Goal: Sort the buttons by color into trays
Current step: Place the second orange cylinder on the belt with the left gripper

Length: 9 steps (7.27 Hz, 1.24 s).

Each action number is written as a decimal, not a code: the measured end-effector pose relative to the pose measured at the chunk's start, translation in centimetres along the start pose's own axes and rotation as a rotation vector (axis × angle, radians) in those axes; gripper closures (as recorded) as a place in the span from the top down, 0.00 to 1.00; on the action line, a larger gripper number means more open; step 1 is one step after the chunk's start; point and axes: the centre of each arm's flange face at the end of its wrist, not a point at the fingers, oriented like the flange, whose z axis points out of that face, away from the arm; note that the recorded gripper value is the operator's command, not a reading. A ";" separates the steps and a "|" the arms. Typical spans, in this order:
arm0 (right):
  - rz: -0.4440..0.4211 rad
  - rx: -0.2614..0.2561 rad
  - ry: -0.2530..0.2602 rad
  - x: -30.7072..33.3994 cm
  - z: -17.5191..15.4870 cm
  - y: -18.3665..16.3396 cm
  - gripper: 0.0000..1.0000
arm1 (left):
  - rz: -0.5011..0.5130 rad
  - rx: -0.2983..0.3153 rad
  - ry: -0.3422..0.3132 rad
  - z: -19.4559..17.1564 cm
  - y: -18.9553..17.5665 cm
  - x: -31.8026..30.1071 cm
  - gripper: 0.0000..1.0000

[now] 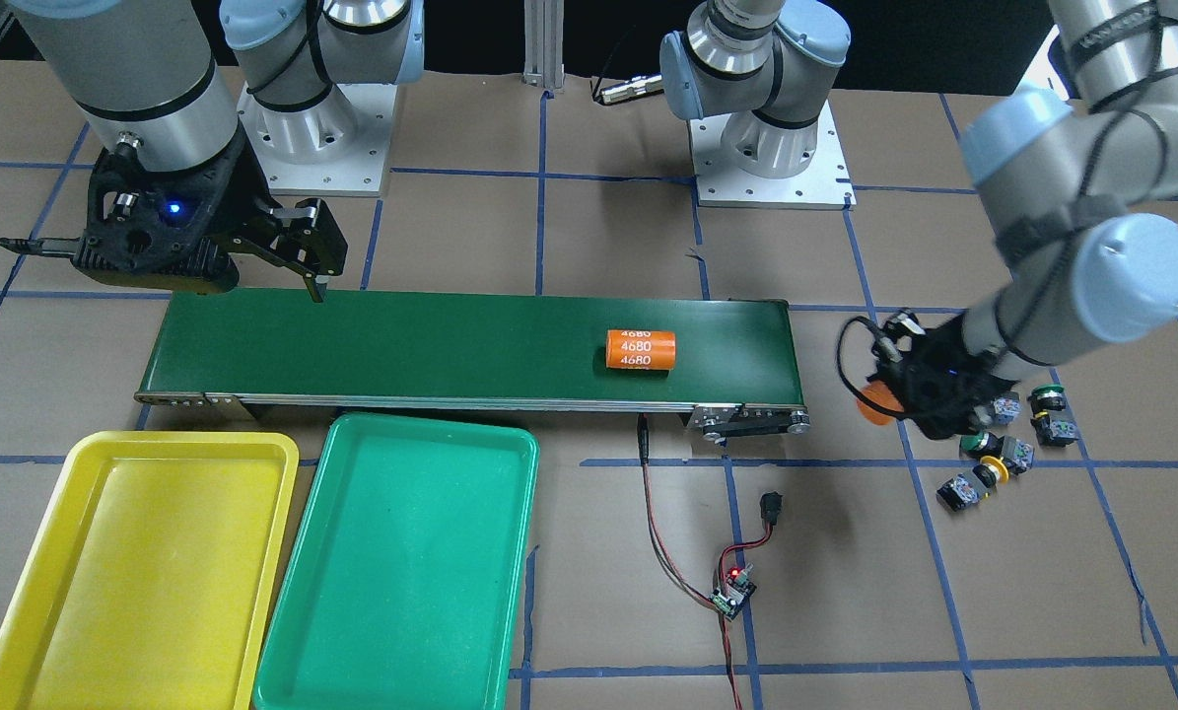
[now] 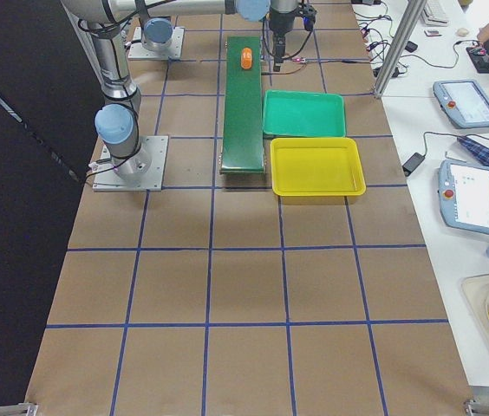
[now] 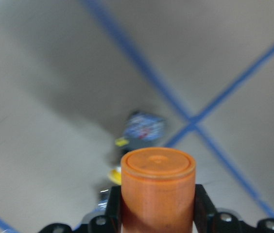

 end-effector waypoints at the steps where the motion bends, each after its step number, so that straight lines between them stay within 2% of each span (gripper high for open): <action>1: 0.000 0.000 0.000 0.0 0.0 0.0 1.00 | 0.061 -0.015 -0.009 1.6 -2.6 4.8 0.00; 2: 0.000 0.000 0.000 0.0 0.0 0.0 1.00 | 0.111 -0.017 -0.036 3.1 -4.3 8.3 0.00; 3: 0.000 0.000 0.000 0.0 0.0 0.0 1.00 | 0.147 -0.008 -0.059 4.6 -5.5 11.1 0.61; 4: -0.001 0.000 0.000 0.0 0.0 0.0 1.00 | 0.161 0.007 -0.074 5.9 -6.1 12.9 1.00; 6: -0.001 0.000 0.000 0.0 0.0 0.0 1.00 | 0.162 0.035 -0.110 7.0 -6.4 13.5 1.00; 7: -0.001 0.000 0.000 0.0 0.0 0.0 1.00 | 0.132 0.063 -0.132 5.8 -5.7 12.4 1.00; 8: -0.002 -0.001 0.000 0.0 0.1 0.0 1.00 | 0.065 0.108 -0.127 3.7 -4.0 10.0 1.00; 9: -0.002 -0.001 0.000 0.0 0.1 0.0 1.00 | -0.020 0.155 -0.087 1.7 -1.4 6.8 1.00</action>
